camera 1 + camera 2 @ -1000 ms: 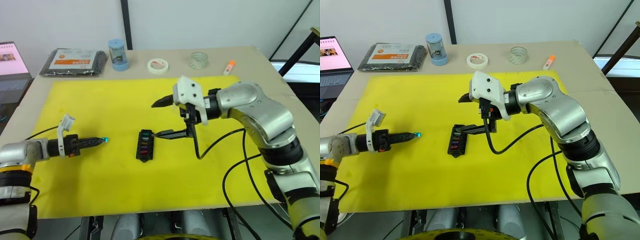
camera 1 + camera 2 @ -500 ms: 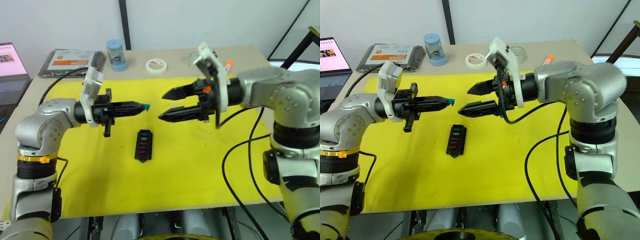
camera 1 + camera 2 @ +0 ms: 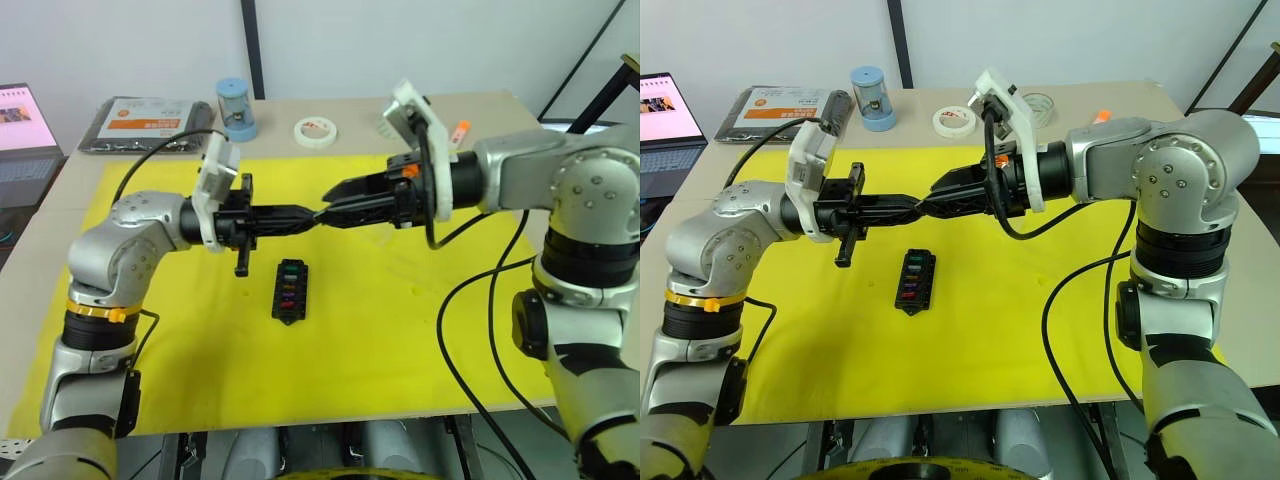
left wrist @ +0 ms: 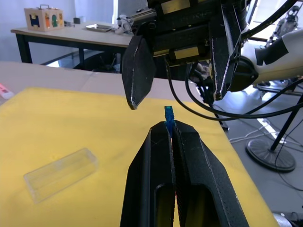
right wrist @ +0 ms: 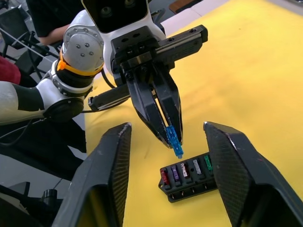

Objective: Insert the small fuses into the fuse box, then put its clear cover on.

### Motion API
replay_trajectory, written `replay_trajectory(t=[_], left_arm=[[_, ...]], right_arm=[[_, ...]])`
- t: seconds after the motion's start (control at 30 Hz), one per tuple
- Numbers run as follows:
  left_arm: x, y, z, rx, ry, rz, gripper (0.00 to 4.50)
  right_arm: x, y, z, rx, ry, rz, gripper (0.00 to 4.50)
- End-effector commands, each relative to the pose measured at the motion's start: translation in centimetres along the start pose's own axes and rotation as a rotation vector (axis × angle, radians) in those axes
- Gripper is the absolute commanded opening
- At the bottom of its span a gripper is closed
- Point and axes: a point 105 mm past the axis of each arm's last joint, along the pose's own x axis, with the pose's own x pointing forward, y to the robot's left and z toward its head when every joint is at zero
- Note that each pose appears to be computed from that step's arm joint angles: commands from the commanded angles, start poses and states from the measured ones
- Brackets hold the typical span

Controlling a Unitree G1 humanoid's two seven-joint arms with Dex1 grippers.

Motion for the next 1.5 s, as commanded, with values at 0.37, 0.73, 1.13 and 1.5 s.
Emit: replay_trajectory(t=[0.37, 0.73, 1.13, 1.5], left_arm=[[-0.52, -0.03, 2.01, 0.058, -0.033, 0.013, 0.0], [-0.55, 0.08, 1.89, 0.052, -0.027, 0.021, 0.0], [-0.41, -0.09, 1.73, 0.047, -0.017, 0.016, 0.0], [-0.4, 0.06, 1.75, 0.048, -0.016, 0.019, 0.0]], right_arm=[[-0.4, 0.47, 0.34, -0.071, -0.012, -0.009, 2.5], [-0.21, 0.48, 0.14, -0.089, -0.004, -0.01, 1.0], [0.0, 0.56, 0.24, -0.103, -0.013, -0.005, 1.0], [0.07, 0.64, 0.24, -0.116, -0.01, -0.003, 1.0]])
